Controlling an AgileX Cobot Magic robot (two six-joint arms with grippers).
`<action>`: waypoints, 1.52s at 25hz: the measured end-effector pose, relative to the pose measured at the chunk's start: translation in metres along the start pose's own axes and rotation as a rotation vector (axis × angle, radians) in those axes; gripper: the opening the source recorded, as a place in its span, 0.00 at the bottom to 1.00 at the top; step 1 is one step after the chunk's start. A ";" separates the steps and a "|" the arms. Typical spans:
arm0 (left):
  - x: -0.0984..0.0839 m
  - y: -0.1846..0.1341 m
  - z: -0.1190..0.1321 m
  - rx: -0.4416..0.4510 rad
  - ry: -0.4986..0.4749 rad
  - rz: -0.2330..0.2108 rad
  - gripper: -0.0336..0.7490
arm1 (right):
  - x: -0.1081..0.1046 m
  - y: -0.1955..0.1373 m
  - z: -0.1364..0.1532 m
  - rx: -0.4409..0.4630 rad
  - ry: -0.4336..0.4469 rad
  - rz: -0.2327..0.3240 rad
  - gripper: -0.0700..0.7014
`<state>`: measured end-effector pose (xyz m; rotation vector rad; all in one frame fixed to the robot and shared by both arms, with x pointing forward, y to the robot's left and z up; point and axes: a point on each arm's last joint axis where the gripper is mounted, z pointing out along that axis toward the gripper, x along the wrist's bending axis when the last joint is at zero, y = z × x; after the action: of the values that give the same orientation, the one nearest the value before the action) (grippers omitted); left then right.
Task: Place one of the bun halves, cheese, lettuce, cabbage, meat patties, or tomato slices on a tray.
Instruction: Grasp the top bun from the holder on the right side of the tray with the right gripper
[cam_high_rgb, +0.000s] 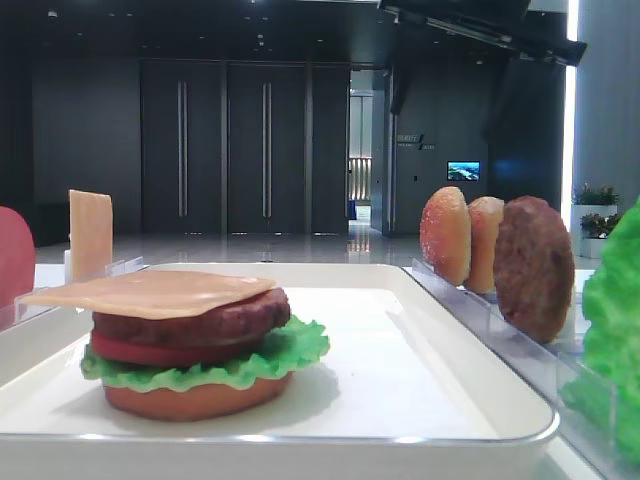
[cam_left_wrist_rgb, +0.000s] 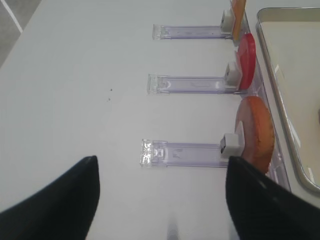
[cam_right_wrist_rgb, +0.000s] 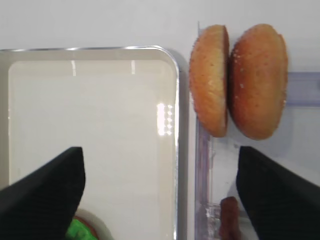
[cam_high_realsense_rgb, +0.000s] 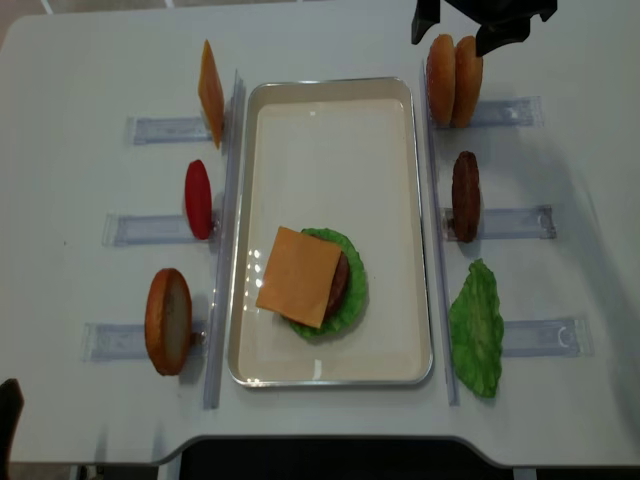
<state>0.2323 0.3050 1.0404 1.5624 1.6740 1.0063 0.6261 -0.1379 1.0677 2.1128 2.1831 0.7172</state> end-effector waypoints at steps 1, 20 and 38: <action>0.000 0.000 0.000 0.000 0.000 0.000 0.81 | 0.004 0.000 0.001 -0.009 0.006 0.001 0.84; 0.000 0.000 0.000 0.000 0.000 0.000 0.81 | 0.010 0.002 0.030 -0.016 0.010 -0.017 0.85; 0.000 0.000 0.000 0.000 0.000 0.000 0.81 | 0.001 0.007 0.041 -0.056 -0.056 -0.068 0.84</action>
<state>0.2323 0.3050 1.0404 1.5624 1.6740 1.0063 0.6463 -0.1246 1.0336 1.9974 2.1678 0.6977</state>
